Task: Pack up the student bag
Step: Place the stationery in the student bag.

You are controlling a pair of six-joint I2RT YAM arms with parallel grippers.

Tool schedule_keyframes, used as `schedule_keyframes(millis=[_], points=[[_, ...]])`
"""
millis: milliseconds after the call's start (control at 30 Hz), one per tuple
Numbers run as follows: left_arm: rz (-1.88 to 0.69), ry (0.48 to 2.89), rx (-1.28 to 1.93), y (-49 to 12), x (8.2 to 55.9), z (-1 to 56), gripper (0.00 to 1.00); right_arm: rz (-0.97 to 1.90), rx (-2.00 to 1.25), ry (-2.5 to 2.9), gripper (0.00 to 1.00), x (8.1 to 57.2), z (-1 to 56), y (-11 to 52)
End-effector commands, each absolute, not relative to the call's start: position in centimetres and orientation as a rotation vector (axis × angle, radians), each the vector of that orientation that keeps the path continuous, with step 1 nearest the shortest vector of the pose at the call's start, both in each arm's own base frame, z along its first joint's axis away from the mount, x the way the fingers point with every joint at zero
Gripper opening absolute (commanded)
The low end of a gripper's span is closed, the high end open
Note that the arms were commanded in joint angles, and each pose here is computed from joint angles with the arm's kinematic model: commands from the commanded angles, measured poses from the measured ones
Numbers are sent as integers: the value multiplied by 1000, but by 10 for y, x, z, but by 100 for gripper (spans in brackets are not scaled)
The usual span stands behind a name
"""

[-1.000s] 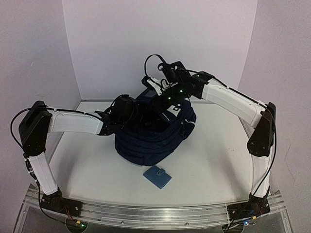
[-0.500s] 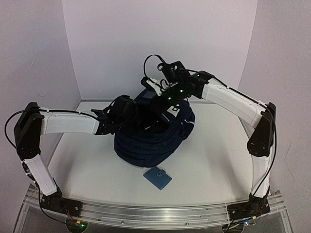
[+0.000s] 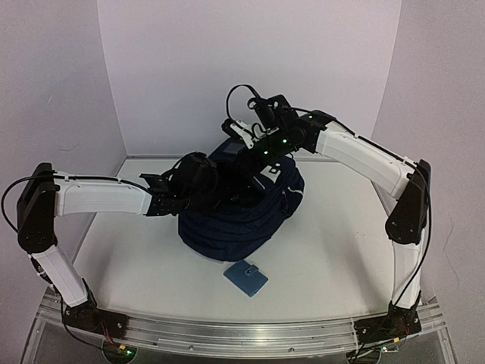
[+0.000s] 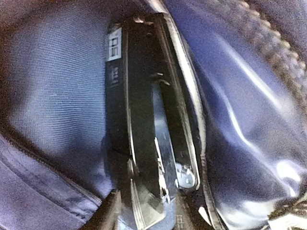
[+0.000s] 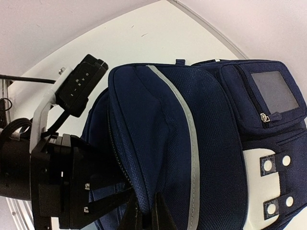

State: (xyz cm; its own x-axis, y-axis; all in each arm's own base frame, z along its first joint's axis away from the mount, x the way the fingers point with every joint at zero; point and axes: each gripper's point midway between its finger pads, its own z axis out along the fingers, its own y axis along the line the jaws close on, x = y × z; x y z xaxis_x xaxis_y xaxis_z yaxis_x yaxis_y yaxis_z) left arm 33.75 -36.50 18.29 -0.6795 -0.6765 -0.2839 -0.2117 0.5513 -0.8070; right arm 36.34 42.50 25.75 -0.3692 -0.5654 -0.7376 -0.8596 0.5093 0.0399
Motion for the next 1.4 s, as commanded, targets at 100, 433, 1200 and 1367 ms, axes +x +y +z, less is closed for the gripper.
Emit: schedule_keyframes(millis=[100,433,1200,1367], points=[[-1251,2096,-650,-391,369,200,20,685,-1111,1919,0,357,319,435],[-1217,2074,-404,-402,374,230,31,661,-1100,1972,0,360,304,419],[-1017,2159,49,-286,322,251,100,391,-1127,2085,1,392,276,303],[-1004,2145,248,-280,340,252,100,497,-1243,2122,29,369,256,309]])
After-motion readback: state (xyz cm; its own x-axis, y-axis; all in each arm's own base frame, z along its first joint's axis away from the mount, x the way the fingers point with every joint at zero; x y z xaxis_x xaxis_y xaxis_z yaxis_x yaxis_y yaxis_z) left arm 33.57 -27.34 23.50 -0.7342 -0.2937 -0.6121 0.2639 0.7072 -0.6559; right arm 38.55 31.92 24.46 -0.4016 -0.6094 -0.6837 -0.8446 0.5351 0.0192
